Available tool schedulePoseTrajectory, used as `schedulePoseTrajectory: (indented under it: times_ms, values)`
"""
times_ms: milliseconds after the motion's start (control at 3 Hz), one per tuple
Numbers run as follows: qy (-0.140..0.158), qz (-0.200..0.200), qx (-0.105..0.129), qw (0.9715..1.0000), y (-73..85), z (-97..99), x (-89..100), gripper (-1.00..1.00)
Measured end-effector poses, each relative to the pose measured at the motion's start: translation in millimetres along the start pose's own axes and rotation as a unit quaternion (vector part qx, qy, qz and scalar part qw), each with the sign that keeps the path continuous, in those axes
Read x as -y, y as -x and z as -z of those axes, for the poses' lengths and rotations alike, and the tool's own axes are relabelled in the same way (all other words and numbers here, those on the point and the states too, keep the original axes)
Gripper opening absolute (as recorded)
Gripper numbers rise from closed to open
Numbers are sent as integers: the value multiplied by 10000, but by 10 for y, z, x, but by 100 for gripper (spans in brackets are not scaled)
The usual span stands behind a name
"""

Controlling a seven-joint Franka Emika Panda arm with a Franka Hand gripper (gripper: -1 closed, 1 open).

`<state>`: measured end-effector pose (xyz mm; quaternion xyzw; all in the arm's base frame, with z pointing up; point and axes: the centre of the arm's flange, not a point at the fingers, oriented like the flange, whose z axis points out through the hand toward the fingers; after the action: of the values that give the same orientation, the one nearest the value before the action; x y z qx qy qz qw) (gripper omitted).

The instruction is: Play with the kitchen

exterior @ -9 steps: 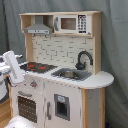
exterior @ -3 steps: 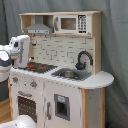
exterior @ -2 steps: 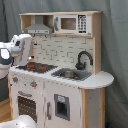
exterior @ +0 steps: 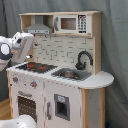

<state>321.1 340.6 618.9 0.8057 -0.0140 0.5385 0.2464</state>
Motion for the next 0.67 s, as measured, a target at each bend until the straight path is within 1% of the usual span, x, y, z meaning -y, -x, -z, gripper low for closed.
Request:
schedulePoseTrajectory:
  times_ms: [333, 667]
  values:
    - [-149, -97, 370, 9992, -92, -10, 37, 100]
    - [-297, -131, 738, 9967, -189, -53, 54, 100]
